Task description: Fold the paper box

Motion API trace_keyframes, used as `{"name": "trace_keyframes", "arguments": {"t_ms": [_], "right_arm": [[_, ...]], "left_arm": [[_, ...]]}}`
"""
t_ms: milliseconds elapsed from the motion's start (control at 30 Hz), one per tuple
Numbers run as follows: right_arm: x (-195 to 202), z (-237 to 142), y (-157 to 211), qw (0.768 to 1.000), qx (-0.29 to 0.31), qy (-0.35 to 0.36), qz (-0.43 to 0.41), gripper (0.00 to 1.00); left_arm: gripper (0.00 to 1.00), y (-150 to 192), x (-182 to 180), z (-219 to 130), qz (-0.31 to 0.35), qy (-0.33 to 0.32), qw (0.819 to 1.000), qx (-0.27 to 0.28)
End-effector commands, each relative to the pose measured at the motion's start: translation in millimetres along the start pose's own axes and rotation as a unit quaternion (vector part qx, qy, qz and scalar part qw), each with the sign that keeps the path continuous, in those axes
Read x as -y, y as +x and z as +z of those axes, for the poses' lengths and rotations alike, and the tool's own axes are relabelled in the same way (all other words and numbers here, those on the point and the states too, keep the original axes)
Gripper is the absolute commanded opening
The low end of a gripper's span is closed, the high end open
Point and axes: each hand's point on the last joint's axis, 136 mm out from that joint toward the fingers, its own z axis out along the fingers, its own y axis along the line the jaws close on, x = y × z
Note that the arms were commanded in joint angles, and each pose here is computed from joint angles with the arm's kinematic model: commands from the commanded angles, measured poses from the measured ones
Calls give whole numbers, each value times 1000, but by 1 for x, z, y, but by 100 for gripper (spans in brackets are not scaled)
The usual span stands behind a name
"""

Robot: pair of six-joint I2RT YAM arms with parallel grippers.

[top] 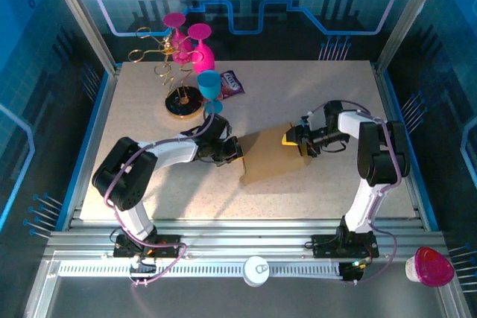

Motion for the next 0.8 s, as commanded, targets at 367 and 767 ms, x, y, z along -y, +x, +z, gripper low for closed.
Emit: {"name": "trace_keyframes", "arguments": {"t_ms": [367, 767], "right_arm": [[-23, 13, 3, 999, -17, -48, -9, 63], [-45, -1, 3, 993, 17, -102, 51, 52]], "left_arm": [[13, 0, -15, -1, 8, -18, 1000, 0], [66, -51, 56, -112, 11, 88, 986, 144]]}}
